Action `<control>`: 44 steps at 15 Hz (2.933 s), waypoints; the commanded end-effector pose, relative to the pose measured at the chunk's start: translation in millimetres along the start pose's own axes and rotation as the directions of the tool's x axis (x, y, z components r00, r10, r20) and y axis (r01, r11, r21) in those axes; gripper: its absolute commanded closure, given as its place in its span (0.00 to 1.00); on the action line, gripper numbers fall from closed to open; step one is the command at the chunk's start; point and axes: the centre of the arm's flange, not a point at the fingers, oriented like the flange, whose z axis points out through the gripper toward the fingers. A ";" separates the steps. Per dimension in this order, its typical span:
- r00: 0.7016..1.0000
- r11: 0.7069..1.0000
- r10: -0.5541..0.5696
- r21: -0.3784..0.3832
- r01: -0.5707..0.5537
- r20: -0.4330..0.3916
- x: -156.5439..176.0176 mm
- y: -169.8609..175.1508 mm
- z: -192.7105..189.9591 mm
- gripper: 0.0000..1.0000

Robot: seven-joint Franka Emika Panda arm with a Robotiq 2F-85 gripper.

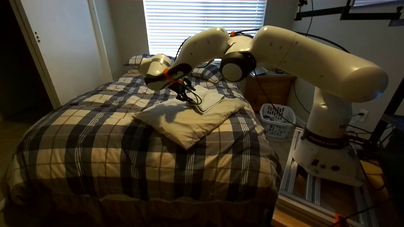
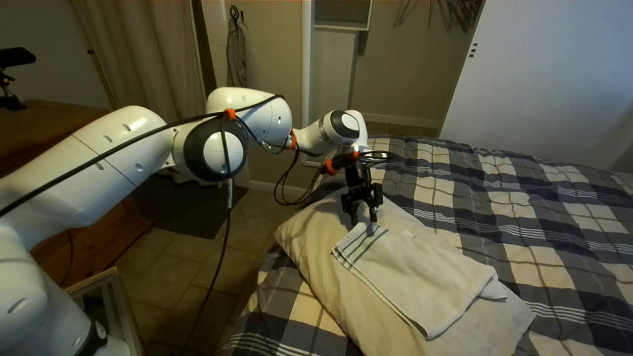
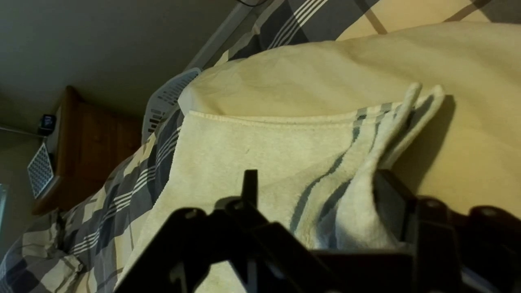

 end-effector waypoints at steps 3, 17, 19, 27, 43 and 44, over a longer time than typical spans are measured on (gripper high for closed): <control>1.000 1.000 -0.013 0.005 0.013 0.012 -1.9 1.0 11.0 0.70; 0.997 1.000 -0.004 0.025 0.006 -0.076 3.3 9.5 23.5 0.37; 0.995 1.000 -0.005 0.028 0.008 -0.097 4.5 7.9 24.1 0.23; 0.989 0.999 -0.011 0.049 0.018 -0.145 12.1 0.0 30.8 0.49; 0.960 0.963 0.264 0.080 -0.258 -0.093 -35.9 106.4 31.6 0.96; 0.950 0.953 0.297 0.084 -0.290 -0.096 -42.4 117.0 32.2 0.96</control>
